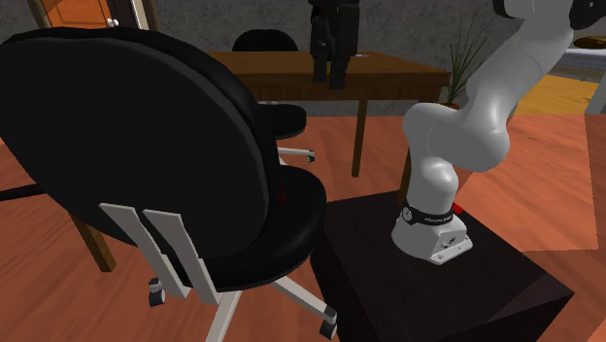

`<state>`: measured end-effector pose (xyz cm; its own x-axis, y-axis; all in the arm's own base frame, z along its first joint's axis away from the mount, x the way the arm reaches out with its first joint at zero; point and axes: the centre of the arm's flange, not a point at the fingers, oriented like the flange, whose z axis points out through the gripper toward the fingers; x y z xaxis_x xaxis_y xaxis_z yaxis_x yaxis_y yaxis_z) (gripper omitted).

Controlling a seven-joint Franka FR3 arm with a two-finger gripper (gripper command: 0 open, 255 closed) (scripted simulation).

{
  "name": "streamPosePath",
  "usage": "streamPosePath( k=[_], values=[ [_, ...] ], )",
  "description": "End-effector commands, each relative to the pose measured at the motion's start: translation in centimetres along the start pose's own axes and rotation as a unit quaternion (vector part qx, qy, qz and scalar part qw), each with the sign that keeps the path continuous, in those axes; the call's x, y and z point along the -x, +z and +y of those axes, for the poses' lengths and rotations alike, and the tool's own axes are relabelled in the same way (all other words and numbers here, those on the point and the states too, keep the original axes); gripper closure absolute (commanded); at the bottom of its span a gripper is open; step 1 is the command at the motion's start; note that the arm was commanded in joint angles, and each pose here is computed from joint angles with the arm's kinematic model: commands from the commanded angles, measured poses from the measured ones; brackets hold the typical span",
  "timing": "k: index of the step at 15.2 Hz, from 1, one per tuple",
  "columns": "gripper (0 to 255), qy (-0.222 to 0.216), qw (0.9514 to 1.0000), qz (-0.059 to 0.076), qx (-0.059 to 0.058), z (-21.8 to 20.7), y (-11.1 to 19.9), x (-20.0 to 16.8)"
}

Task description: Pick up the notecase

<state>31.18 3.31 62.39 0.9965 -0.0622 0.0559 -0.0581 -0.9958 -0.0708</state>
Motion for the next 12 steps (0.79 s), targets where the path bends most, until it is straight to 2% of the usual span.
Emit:
streamPosePath(
  k=[1,12],
  values=[
    [0,0.0,1.0,0.0,0.0,0.0,0.0,0.0],
    [0,0.0,0.9999,0.0,0.012,6.3,11.5,-5.9]
  ],
)
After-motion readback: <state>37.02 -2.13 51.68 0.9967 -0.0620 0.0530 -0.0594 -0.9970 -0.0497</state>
